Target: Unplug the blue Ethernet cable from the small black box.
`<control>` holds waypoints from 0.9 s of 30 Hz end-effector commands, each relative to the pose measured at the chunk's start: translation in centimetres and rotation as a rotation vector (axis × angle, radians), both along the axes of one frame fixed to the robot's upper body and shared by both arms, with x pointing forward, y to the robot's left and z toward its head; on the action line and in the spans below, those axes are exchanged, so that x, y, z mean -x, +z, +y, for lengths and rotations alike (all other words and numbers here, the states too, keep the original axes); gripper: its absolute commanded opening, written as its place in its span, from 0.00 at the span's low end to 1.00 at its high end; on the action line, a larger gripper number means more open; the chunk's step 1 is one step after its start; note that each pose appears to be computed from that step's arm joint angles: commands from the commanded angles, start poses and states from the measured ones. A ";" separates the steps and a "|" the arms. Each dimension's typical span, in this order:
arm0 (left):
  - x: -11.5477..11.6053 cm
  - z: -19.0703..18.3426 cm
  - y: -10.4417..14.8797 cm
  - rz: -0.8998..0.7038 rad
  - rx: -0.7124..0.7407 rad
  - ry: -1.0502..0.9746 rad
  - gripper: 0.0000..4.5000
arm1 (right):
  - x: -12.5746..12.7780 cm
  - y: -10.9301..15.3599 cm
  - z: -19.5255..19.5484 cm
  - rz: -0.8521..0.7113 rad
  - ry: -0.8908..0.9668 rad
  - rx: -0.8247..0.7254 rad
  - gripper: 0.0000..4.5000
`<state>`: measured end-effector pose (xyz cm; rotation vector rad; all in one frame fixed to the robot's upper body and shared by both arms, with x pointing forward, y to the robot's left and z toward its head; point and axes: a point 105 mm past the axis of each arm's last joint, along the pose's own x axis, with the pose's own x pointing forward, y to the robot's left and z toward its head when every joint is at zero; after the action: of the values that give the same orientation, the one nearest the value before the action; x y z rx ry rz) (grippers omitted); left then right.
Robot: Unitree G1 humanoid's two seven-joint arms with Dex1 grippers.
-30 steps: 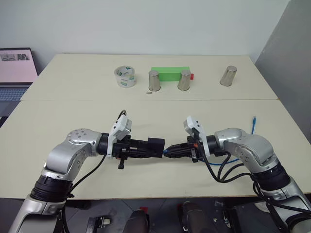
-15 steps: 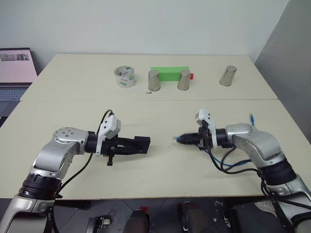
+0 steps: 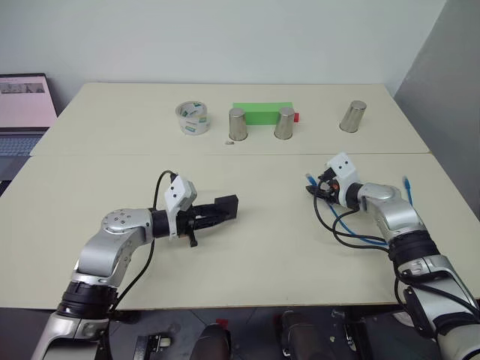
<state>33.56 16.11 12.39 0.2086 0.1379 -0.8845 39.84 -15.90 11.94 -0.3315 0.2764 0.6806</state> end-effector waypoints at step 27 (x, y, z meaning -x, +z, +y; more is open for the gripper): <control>-4.4 11.1 -4.5 -0.140 0.176 0.804 0.76 | 8.8 7.6 9.6 -0.116 0.527 -0.132 0.92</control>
<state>38.90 27.11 8.57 0.0336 -0.0219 -0.0708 31.44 -6.13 18.32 -0.3077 0.0783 1.1921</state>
